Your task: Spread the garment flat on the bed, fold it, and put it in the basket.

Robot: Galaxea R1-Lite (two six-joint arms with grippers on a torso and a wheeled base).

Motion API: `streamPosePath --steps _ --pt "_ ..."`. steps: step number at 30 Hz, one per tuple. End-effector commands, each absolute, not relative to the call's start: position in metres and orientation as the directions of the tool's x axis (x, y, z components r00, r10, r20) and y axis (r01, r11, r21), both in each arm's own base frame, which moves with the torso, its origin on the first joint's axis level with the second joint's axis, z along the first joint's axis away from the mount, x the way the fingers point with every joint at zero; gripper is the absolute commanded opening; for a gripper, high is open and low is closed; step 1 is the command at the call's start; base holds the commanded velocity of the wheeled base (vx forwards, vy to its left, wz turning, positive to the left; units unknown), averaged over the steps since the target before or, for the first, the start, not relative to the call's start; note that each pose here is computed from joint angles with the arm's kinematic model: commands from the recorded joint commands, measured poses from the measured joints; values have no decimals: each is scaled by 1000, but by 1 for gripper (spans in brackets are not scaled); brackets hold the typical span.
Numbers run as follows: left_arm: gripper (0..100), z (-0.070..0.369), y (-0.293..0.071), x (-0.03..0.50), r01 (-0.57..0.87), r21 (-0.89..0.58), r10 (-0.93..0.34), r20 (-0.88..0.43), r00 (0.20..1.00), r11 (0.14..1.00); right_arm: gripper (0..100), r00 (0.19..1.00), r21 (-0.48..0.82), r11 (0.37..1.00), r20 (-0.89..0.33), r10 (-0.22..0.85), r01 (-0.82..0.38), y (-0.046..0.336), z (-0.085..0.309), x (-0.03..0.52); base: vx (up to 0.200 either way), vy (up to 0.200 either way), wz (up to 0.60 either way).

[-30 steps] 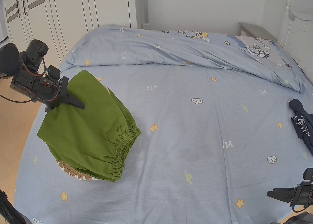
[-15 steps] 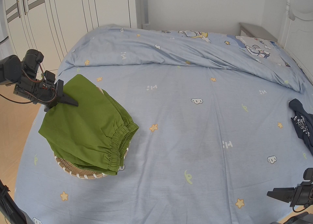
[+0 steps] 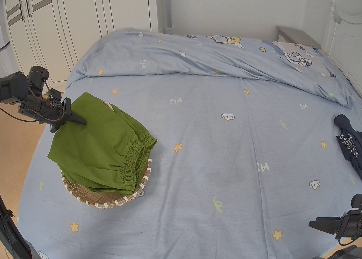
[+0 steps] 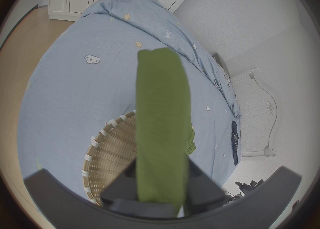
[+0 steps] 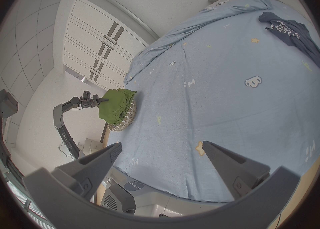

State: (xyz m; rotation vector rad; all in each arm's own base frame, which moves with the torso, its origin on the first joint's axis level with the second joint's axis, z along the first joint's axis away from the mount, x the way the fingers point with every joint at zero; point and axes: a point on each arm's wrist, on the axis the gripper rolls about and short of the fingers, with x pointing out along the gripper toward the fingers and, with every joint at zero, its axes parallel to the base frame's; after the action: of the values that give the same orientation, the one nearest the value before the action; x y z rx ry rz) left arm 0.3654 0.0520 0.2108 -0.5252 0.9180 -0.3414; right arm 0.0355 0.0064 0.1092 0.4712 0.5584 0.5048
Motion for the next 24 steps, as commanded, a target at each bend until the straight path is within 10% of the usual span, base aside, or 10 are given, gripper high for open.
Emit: streamPosePath --steps 1,24 --pt "100 206 55 370 46 -567 -490 -665 564 822 100 733 544 776 -377 565 -318 6 109 36 0 0 0" --pt "100 236 92 351 -35 -461 -316 -660 682 887 100 723 546 770 -378 578 -330 7 109 35 0 0 0"
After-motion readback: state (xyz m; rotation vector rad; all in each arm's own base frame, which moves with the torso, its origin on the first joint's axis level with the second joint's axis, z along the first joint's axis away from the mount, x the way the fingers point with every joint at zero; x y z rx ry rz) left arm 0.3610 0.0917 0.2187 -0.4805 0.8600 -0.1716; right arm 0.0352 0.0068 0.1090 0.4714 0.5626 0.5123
